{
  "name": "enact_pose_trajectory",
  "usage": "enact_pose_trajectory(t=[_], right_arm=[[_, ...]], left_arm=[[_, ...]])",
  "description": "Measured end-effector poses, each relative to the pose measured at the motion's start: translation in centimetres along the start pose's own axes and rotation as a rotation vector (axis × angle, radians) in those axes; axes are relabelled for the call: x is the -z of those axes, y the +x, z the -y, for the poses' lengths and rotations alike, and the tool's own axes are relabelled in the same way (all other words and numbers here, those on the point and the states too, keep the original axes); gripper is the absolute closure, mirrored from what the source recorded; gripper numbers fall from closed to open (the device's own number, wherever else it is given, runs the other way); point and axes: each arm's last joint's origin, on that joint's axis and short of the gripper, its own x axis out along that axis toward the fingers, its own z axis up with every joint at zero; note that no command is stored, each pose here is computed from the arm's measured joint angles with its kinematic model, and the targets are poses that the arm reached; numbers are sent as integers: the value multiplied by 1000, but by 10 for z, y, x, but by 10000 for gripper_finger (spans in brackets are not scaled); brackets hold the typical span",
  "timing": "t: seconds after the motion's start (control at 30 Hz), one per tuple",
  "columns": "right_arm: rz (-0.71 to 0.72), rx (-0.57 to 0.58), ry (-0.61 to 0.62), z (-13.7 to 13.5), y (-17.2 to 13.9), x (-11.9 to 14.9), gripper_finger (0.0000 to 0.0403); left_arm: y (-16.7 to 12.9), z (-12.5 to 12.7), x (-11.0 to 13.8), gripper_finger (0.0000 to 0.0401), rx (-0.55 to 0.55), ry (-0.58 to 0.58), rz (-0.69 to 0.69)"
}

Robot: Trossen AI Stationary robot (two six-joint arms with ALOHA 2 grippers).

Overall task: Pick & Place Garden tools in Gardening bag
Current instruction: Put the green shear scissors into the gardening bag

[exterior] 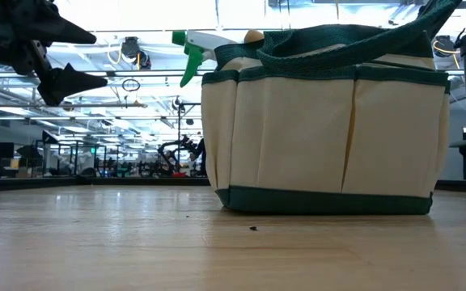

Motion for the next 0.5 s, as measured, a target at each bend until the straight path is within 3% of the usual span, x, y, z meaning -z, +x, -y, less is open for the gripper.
enact_pose_trajectory(t=[0.27, 0.5], right_arm=[[-36, 53, 32, 1, -7, 0, 366], [-44, 183, -57, -4, -38, -16, 366]], left_arm=[[0, -1, -2, 27, -42, -85, 35], [0, 3, -9, 27, -2, -154, 98]])
